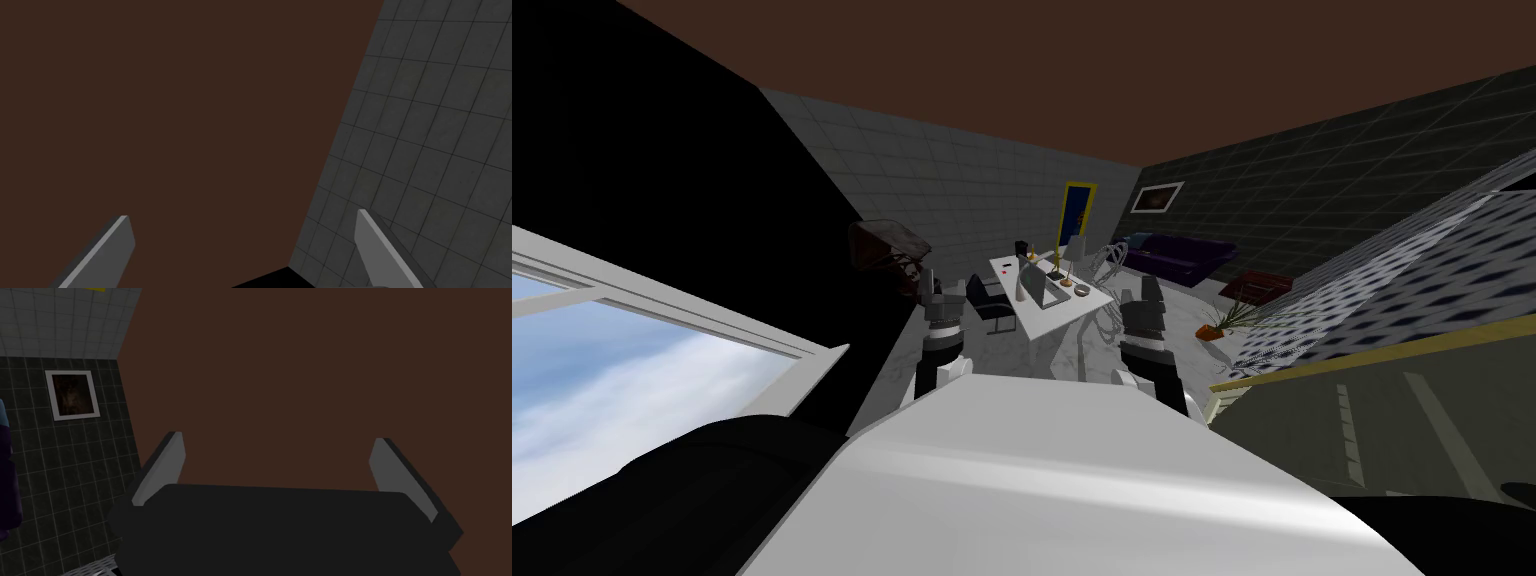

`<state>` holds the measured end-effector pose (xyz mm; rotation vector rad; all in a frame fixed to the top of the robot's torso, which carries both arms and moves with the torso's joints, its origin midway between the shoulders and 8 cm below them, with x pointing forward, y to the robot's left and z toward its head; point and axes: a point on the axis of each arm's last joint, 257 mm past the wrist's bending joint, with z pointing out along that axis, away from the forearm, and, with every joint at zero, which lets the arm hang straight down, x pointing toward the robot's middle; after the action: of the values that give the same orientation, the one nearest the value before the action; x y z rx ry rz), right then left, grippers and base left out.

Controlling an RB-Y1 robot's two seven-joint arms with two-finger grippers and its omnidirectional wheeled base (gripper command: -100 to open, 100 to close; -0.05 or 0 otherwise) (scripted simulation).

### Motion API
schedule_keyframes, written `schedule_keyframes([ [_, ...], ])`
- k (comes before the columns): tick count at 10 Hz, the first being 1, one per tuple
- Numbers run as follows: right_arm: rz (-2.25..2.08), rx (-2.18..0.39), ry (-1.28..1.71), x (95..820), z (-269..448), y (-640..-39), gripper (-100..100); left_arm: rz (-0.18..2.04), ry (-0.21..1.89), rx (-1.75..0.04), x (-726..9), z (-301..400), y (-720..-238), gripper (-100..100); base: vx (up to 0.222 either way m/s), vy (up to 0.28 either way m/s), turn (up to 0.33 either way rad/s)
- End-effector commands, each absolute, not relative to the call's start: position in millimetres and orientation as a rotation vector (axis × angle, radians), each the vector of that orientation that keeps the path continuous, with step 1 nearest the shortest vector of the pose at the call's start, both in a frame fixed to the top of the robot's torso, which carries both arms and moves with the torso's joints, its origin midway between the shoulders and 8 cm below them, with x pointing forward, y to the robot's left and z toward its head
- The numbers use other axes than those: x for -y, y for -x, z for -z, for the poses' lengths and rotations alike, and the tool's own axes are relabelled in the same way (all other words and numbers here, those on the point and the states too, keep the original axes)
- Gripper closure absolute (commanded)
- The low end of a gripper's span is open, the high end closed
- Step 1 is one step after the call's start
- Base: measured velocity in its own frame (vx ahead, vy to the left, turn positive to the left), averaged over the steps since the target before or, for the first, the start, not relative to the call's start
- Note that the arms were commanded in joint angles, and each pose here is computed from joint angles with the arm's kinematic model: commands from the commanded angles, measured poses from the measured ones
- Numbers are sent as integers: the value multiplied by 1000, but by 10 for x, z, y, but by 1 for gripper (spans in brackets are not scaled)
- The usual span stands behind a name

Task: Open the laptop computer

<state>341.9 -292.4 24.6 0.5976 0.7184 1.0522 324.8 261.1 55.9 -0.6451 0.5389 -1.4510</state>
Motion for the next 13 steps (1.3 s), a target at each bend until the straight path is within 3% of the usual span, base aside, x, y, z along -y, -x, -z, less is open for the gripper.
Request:
schedule_keyframes([
  [1, -1052, -718, -598, 2924, -246, -3419, 0, 1451, 645, -539, -2611, -559, -3248, 0, 0, 0, 0],
  [9, -1052, -718, -597, 2923, -248, -3418, 0, 1451, 645, -539, -2611, -560, -3247, 0, 0, 0, 0],
  [10, -1075, -736, -597, 2911, -213, -3457, -100, 1451, 645, -539, -2611, -560, -3247, 0, 5, 5, 15],
  [13, -1160, -762, -644, 2935, -78, -3592, -100, 1451, 645, -539, -2611, -557, -3248, 0, -1, 13, 23],
])
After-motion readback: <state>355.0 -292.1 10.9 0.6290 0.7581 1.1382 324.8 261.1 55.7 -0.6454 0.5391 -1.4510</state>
